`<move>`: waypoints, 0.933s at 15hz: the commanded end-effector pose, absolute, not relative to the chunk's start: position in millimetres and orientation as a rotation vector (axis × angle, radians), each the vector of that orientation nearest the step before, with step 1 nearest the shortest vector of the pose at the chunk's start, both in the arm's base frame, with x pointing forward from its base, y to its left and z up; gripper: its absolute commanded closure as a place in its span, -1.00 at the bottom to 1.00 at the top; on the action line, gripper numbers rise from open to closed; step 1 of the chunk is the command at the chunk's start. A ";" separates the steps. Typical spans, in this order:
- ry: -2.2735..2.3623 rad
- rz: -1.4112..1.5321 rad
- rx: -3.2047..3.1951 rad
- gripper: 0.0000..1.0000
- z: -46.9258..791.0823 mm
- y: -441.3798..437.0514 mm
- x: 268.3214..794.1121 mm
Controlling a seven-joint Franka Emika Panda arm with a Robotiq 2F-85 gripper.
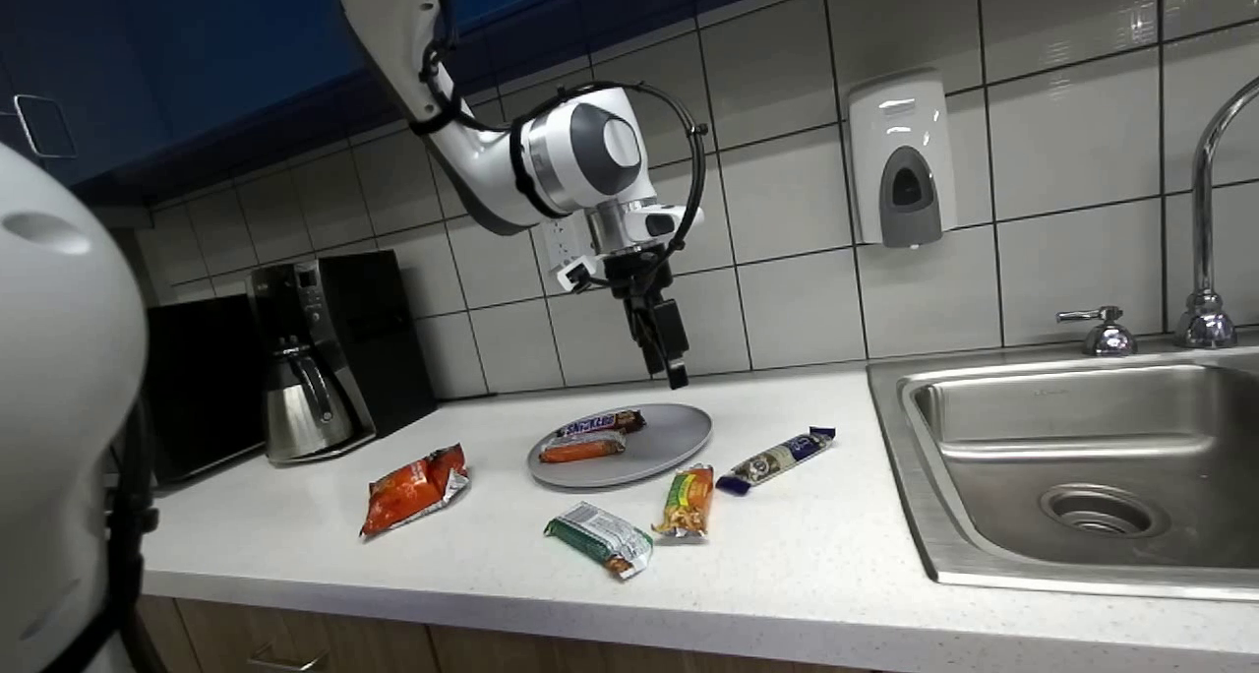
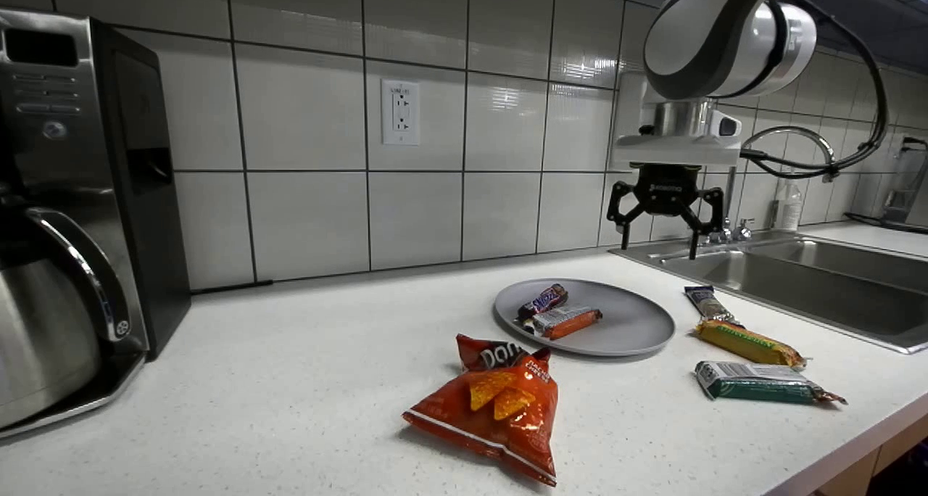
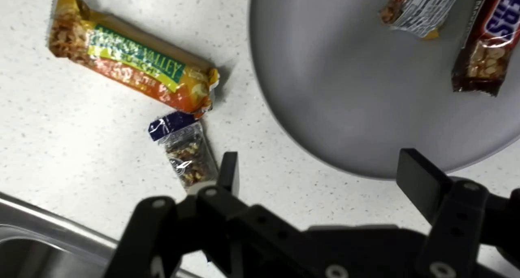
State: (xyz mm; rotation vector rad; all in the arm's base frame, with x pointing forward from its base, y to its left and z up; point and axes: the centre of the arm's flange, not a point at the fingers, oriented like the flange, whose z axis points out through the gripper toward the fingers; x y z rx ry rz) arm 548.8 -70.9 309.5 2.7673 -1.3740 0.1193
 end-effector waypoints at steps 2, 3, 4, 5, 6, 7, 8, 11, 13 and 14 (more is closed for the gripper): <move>-1.337 0.144 2.756 -1.00 308.5 -98.1 519.7; -1.332 0.144 2.756 -1.00 305.3 -104.5 516.5; -1.326 0.144 2.754 -1.00 303.5 -110.8 512.7; -1.317 0.145 2.764 -1.00 300.5 -118.6 509.4; -1.306 0.148 2.769 -1.00 297.7 -124.9 506.9; -1.291 0.149 2.786 -1.00 294.9 -131.5 504.4; -1.270 0.154 2.797 -1.00 292.9 -137.8 502.5; -1.214 0.167 2.830 -1.00 286.4 -153.3 497.7; -1.193 0.171 2.838 -1.00 281.6 -161.3 495.6; -1.190 0.170 2.840 -1.00 279.9 -164.5 494.9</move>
